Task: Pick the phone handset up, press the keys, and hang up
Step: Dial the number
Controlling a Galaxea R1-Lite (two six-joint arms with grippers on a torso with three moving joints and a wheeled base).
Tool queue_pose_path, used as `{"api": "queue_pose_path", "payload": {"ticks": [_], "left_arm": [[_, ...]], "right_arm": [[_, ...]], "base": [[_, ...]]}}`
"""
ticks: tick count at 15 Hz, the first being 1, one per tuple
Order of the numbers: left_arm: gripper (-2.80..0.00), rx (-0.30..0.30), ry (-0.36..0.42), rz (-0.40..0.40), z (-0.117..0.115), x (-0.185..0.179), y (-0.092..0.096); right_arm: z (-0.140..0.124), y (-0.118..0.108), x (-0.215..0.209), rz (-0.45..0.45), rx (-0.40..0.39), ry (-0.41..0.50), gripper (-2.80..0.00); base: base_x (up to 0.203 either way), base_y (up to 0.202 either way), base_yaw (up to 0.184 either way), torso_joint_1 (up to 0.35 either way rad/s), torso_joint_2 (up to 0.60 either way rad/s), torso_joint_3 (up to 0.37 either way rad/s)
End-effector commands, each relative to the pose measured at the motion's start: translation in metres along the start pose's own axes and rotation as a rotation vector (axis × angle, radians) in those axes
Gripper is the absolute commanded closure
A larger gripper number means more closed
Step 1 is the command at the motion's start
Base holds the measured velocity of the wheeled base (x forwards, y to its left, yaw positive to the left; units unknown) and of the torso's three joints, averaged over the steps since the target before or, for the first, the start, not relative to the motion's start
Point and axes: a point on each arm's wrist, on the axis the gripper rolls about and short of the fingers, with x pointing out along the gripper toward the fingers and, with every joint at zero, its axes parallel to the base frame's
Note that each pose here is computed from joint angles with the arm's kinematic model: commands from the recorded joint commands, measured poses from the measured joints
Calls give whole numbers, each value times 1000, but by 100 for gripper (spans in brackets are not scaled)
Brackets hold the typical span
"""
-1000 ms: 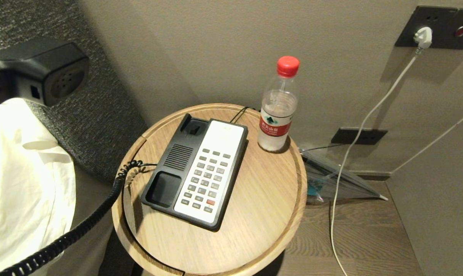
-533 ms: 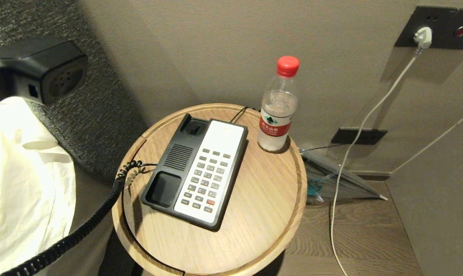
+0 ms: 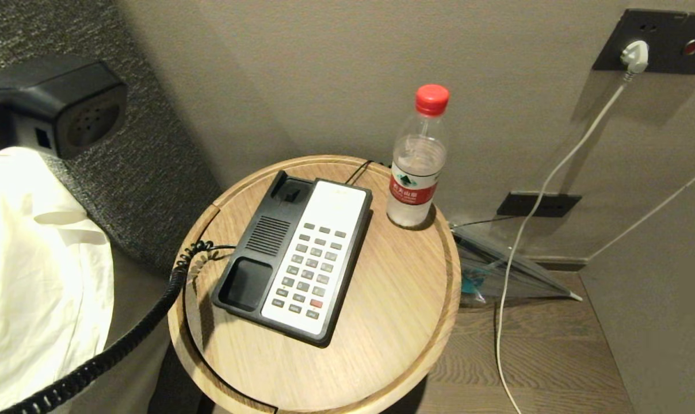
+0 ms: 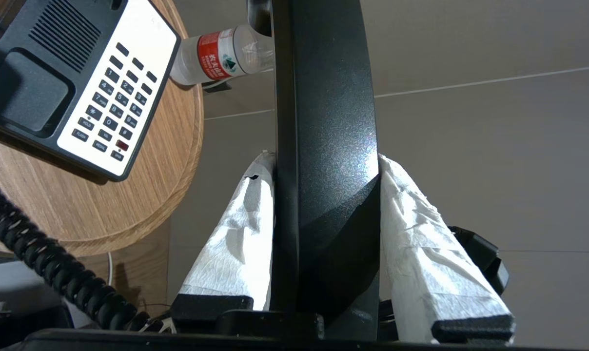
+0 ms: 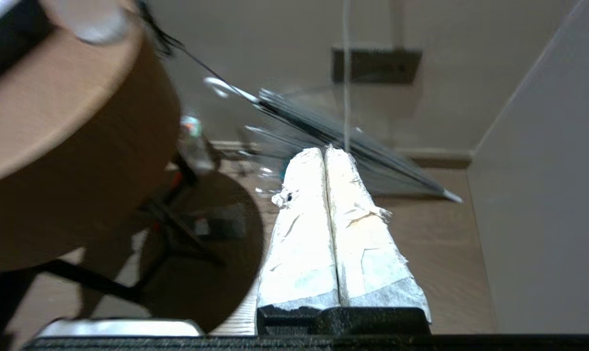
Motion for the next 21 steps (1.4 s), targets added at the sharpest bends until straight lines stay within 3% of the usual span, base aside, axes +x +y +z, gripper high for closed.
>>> {"api": "queue_pose_path", "payload": {"ticks": [1,7,11,16,21], "left_arm": [[0,-5,-2,-5,1,0,-2],[0,-7,-1,-2,0,-1,-1],[0,-9,2,-1,-1,-2,1],[0,-9,1,-2,-1,-4,1],[0,-8,0,-3,-2,-6,2]], "right_arm": [[24,2,-17,39,-5,-67,0],[66,7,-60,115,-19,-184,0],[73,8,-69,136,-8,-208,0],[70,8,-68,124,2,-175,0],[89,10,-90,137,-12,-280,0]], "base": [[0,0,0,0,0,0],[0,0,0,0,0,0],[0,0,0,0,0,0],[0,0,0,0,0,0],[0,0,0,0,0,0]]}}
